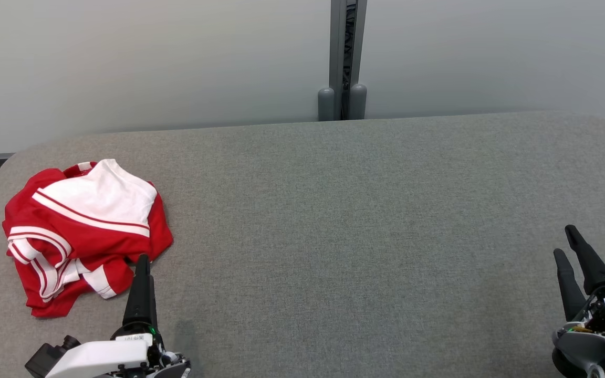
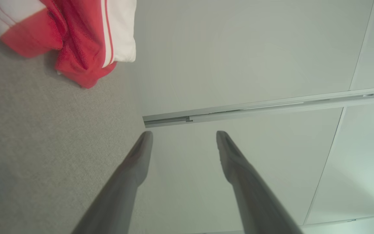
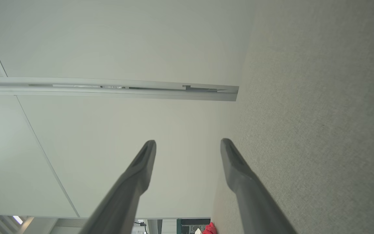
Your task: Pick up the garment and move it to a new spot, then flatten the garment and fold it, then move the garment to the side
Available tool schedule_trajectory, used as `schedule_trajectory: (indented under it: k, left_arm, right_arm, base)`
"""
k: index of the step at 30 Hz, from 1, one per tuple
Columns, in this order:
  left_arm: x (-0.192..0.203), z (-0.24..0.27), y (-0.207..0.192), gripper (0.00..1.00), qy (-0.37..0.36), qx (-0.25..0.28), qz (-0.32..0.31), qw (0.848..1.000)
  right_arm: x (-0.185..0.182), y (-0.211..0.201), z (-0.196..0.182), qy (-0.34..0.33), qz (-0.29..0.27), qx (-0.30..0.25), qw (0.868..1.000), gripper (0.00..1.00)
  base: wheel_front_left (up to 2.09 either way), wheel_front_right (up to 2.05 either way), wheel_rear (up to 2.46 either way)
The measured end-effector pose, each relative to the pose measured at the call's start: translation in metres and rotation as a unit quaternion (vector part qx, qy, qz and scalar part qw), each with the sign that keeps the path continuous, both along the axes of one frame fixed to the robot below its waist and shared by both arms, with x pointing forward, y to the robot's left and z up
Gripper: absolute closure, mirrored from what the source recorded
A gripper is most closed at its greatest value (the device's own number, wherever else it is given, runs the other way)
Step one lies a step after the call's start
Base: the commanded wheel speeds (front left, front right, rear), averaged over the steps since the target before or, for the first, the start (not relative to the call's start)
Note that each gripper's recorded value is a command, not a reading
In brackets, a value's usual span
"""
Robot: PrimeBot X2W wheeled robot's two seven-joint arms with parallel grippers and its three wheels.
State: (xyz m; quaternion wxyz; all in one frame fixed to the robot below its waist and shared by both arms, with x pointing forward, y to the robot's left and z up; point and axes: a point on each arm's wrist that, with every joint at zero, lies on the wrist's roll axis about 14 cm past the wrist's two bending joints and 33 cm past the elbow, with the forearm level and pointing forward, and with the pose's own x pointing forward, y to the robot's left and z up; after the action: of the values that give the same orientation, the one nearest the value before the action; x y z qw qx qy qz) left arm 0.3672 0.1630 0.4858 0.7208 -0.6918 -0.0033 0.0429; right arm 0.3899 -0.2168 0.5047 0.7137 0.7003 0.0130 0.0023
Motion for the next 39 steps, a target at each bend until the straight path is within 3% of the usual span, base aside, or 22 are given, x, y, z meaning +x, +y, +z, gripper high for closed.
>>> schedule_trajectory:
  k: [10,22,33,39]
  left_arm:
    - [0.005,0.014,-0.001,0.0,-0.024,0.06,-0.006,0.998]
    - [0.01,0.027,-0.008,0.0,-0.046,0.184,-0.023,0.982]
    - [0.015,0.035,-0.013,0.0,-0.055,0.322,-0.03,0.945]
    - [0.015,0.035,-0.015,0.0,-0.051,0.406,-0.031,0.912]
  right_arm:
    - [0.005,0.002,0.016,-0.019,-0.005,-0.065,0.998,0.0]
    - [0.007,0.012,0.029,-0.038,0.002,-0.174,0.984,0.0]
    - [0.009,0.022,0.041,-0.06,0.006,-0.305,0.95,0.0]
    - [0.008,0.029,0.042,-0.07,0.014,-0.363,0.929,0.0]
  base:
    - [0.0,0.0,0.0]
    - [0.0,0.0,0.0]
    - [0.0,0.0,0.0]
    - [0.0,0.0,0.0]
